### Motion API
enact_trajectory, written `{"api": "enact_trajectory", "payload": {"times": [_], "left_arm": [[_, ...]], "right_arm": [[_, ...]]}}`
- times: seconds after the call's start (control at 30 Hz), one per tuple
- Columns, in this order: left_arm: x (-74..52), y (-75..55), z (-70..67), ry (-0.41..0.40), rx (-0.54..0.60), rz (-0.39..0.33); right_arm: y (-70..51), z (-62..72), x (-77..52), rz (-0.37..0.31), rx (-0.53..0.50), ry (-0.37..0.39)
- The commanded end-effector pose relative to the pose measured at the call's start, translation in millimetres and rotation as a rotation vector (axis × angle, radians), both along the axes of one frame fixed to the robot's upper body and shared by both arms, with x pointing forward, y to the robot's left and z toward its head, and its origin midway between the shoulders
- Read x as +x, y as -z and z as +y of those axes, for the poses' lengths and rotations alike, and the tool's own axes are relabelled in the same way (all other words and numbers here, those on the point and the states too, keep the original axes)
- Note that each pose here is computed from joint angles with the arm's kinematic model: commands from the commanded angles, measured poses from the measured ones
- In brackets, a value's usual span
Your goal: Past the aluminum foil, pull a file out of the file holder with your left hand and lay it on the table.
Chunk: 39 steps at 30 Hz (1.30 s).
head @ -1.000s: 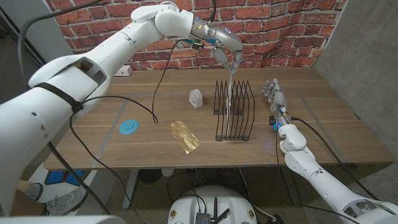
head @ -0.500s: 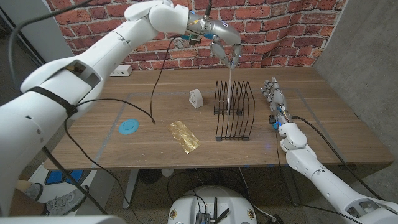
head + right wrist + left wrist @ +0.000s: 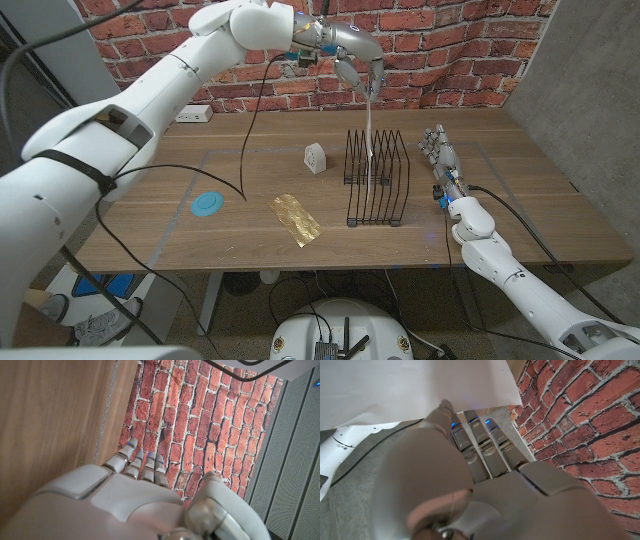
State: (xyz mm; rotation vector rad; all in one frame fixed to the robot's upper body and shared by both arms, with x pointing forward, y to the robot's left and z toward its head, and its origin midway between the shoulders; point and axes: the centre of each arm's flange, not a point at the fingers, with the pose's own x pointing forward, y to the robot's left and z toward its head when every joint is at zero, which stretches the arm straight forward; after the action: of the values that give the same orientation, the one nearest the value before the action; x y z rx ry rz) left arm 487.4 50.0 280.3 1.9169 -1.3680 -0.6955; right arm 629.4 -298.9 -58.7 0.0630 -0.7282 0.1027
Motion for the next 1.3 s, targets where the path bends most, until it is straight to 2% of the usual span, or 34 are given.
{"api": "enact_trajectory", "payload": {"times": [0.03, 0.67, 1.1, 1.3], "left_arm": [[-4.9, -0.9, 18.5, 0.004, -0.118, 0.0], [-10.4, 5.8, 38.7, -0.001, -0.24, 0.012], [-16.0, 6.6, 62.5, -0.039, -0.331, 0.007], [-21.2, 2.7, 73.9, -0.051, -0.368, -0.014]], "right_arm": [[-0.5, 1.4, 1.7, 0.016, -0.01, -0.008], [-5.4, 4.6, 4.7, 0.018, -0.02, -0.014], [-14.7, 9.7, 11.7, 0.023, -0.037, -0.023], [-18.8, 13.7, 15.4, 0.021, -0.045, -0.031]]}}
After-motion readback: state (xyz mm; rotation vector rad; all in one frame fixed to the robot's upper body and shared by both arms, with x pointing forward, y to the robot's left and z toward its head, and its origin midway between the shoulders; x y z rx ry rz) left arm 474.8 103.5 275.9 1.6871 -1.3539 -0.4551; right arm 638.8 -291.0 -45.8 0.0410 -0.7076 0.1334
